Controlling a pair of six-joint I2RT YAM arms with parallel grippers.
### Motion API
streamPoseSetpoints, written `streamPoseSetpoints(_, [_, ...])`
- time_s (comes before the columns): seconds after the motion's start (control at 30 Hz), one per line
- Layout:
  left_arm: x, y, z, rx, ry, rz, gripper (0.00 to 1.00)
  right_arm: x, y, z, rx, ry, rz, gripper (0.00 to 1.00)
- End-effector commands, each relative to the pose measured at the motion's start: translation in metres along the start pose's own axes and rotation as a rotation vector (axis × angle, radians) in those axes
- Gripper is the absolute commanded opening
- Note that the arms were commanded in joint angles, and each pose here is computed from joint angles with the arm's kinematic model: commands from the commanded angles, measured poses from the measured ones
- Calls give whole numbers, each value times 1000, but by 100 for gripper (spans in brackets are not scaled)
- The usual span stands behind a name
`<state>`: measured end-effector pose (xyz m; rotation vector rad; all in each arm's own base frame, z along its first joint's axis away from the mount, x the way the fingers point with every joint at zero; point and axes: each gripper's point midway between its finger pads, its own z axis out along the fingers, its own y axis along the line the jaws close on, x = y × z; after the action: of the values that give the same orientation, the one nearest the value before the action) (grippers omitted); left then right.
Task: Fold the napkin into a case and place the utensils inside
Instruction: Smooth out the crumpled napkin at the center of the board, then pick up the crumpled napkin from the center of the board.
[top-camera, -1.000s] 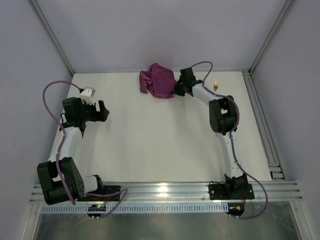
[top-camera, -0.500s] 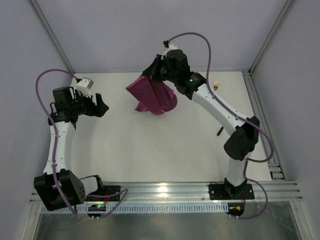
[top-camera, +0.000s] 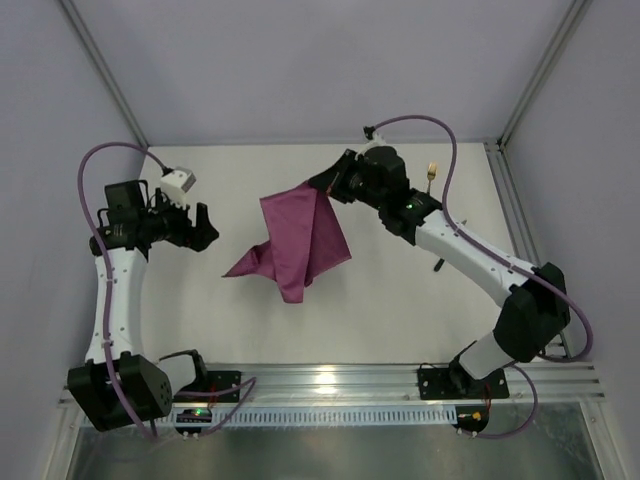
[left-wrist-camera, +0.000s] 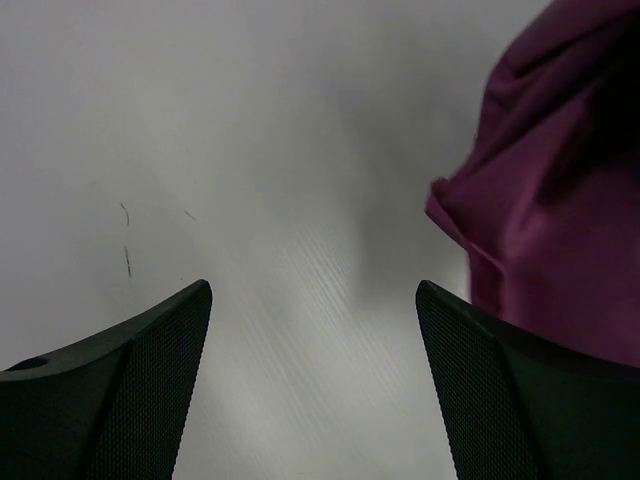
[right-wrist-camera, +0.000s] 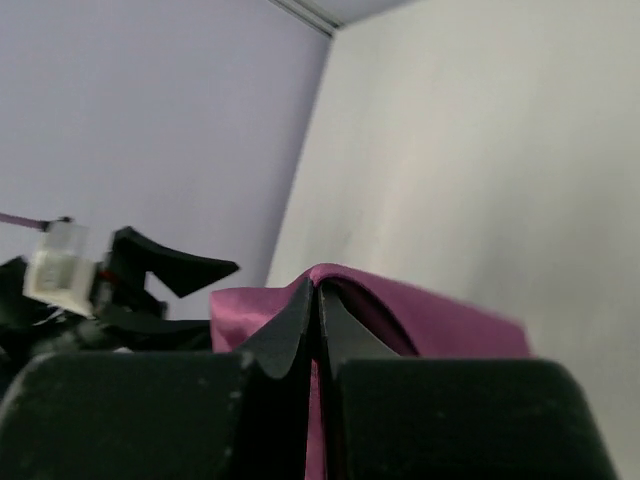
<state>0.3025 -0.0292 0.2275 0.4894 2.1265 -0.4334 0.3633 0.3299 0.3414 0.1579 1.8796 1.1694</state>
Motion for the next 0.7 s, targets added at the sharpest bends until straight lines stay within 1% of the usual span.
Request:
streamPoseSetpoints(0.0, [30, 8, 10, 1, 105, -16, 84, 27, -69, 25, 153, 37, 121, 5])
streamPoseSetpoints(0.07, [42, 11, 15, 7, 143, -29, 82, 35, -103, 34, 220, 61, 142, 8])
streamPoseSetpoints(0.1, [49, 11, 19, 11, 169, -31, 82, 48, -130, 44, 278, 92, 146, 13])
streamPoseSetpoints(0.13, [58, 13, 25, 22, 201, -35, 80, 46, -151, 48, 316, 100, 115, 20])
streamPoseSetpoints(0.17, [63, 12, 28, 29, 217, -38, 79, 56, -173, 47, 382, 149, 94, 28])
streamPoseSetpoints(0.2, [72, 7, 34, 48, 247, -33, 78, 59, -191, 56, 435, 184, 66, 38])
streamPoseSetpoints(0.23, [80, 6, 38, 64, 272, -22, 77, 55, -204, 56, 491, 192, 20, 43])
streamPoseSetpoints(0.27, [85, 2, 41, 74, 289, -9, 76, 56, -213, 51, 534, 241, -59, 44])
streamPoseSetpoints(0.3, [95, -3, 44, 90, 314, 0, 77, 57, -220, 47, 557, 258, -95, 46])
streamPoseSetpoints(0.33, [102, -10, 49, 103, 341, 39, 76, 54, -218, 42, 561, 256, -120, 50])
streamPoseSetpoints(0.37, [104, -11, 53, 102, 340, 91, 77, 47, -224, 36, 595, 226, -150, 51])
streamPoseSetpoints(0.4, [108, -14, 56, 101, 351, 128, 77, 54, -233, 25, 614, 244, -183, 53])
streamPoseSetpoints(0.43, [123, -22, 62, 95, 400, 195, 78, 55, -234, 18, 620, 240, -198, 54])
streamPoseSetpoints(0.47, [117, -22, 70, 78, 370, 266, 80, 56, -236, 4, 629, 236, -214, 54])
streamPoseSetpoints(0.53, [125, -27, 81, 61, 375, 336, 80, 65, -236, -7, 610, 261, -246, 54])
streamPoseSetpoints(0.57, [121, -33, 88, 65, 362, 381, 81, 75, -238, -17, 608, 284, -248, 54])
streamPoseSetpoints(0.6, [115, -36, 97, 71, 333, 391, 81, 85, -236, -21, 597, 306, -258, 54])
streamPoseSetpoints(0.63, [113, -37, 101, 76, 328, 387, 81, 93, -236, -24, 597, 323, -259, 54])
streamPoseSetpoints(0.67, [103, -33, 105, 60, 312, 379, 81, 102, -238, -28, 602, 346, -260, 54])
